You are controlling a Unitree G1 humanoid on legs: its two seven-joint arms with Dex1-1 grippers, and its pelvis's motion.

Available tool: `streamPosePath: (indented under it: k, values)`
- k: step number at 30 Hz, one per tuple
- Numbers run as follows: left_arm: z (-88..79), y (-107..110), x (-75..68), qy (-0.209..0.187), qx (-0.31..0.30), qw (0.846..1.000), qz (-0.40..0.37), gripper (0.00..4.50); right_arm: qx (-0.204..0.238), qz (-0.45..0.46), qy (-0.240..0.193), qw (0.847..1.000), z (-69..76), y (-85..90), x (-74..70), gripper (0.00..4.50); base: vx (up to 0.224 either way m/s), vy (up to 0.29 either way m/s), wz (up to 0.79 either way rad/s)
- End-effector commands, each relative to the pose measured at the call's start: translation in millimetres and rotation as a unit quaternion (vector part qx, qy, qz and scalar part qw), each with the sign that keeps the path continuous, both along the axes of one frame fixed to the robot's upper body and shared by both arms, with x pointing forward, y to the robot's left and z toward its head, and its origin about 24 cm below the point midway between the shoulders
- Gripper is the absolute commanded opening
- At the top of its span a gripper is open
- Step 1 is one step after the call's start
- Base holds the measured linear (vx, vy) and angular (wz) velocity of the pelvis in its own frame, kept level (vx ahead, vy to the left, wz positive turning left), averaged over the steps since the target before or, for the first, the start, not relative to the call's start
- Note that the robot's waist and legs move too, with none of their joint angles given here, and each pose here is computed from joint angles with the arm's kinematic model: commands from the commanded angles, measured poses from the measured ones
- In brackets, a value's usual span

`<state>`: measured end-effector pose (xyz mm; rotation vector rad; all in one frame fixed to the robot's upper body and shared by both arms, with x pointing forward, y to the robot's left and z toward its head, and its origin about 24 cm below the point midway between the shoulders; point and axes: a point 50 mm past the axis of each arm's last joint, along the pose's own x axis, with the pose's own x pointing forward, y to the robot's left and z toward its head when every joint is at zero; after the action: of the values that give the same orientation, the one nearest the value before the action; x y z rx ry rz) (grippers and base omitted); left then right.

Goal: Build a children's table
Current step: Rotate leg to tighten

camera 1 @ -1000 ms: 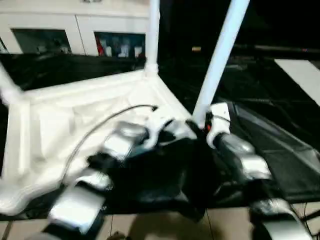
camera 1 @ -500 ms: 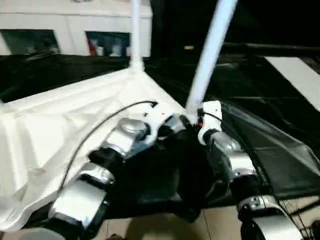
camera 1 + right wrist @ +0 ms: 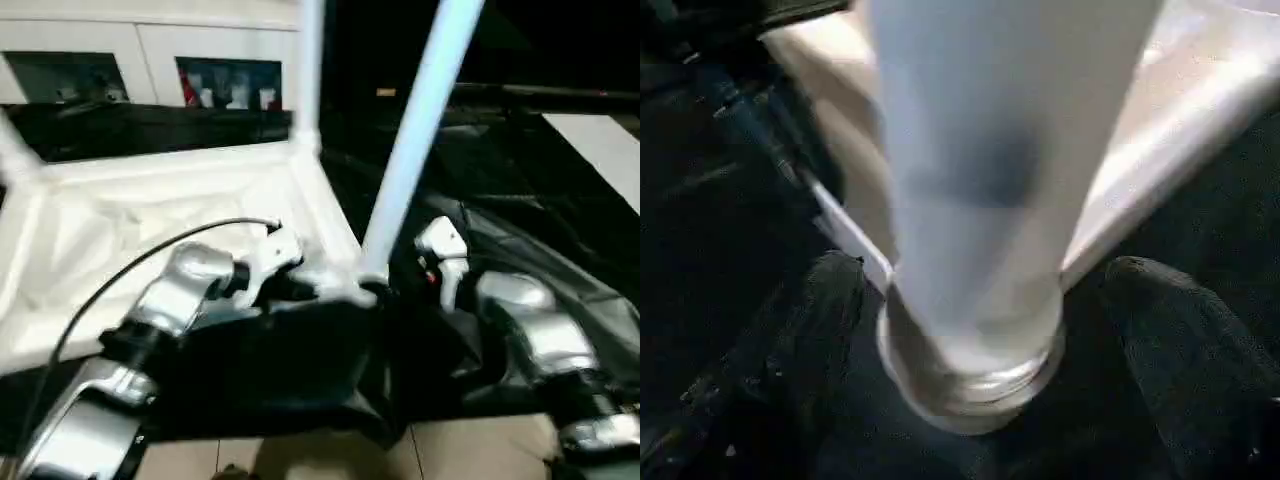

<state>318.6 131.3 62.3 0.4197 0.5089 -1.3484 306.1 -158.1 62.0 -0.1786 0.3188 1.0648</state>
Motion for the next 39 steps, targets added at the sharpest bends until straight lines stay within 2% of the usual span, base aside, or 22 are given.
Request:
streamPosePath:
  k: [1, 8, 14, 16, 19, 21, 23, 26, 33, 37, 39]
  values:
    - [-4.5, -10, -7.5, 0.022, 0.006, 0.999, -0.039, 0.00, -0.004, 0.029, 0.008, 1.000, 0.8, 3.8, -3.4, 4.10, 0.000, 0.000, 0.00]
    - [-0.7, -11, -6.1, 0.017, 0.004, 0.999, -0.039, 0.00, -0.052, 0.060, 0.003, 0.997, -7.2, 5.8, -3.6, 4.10, 0.000, 0.000, 0.00]
    - [1.9, -10, -6.2, 0.015, 0.003, 0.999, -0.040, 0.00, -0.042, 0.055, 0.006, 0.998, -5.0, 7.5, -0.6, 4.10, 0.000, 0.000, 0.00]
    - [2.1, -9, -6.6, 0.016, 0.003, 0.999, -0.040, 0.00, -0.038, 0.056, 0.005, 0.998, -3.8, 7.7, -0.5, 3.82, 0.000, 0.000, 0.00]
    - [1.4, -8, -6.9, 0.017, 0.005, 0.999, -0.040, 0.00, -0.031, 0.058, 0.005, 0.998, -3.3, 7.6, -0.8, 3.82, 0.000, 0.000, 0.00]
    - [1.0, -8, -7.2, 0.019, 0.006, 0.999, -0.041, 0.00, -0.029, 0.059, 0.005, 0.998, -3.6, 6.8, -1.3, 3.41, 0.000, 0.000, 0.00]
    - [1.0, -8, -7.2, 0.019, 0.006, 0.999, -0.042, 0.00, -0.029, 0.060, 0.005, 0.998, -3.8, 6.5, -1.3, 3.41, 0.000, 0.000, 0.00]
    - [1.6, -7, -6.7, 0.020, 0.006, 0.999, -0.041, 0.00, -0.025, 0.061, 0.009, 0.998, -4.2, 6.6, -1.8, 3.01, 0.000, 0.000, 0.00]
    - [0.7, -7, -8.0, 0.026, 0.005, 0.999, -0.043, 0.00, -0.016, 0.058, 0.013, 0.998, -5.3, 8.1, -1.7, 2.72, 0.000, 0.000, 0.00]
    - [-1.9, -9, -8.6, 0.034, 0.001, 0.999, -0.037, 0.00, 0.005, 0.006, 0.022, 1.000, -11.4, 11.1, 1.2, 2.68, 0.000, 0.000, 0.00]
    - [-6.5, -15, -0.9, 0.027, 0.001, 1.000, 0.008, 0.00, 0.010, -0.098, 0.024, 0.995, -22.9, 14.7, 9.6, 2.67, 0.000, 0.000, 0.00]
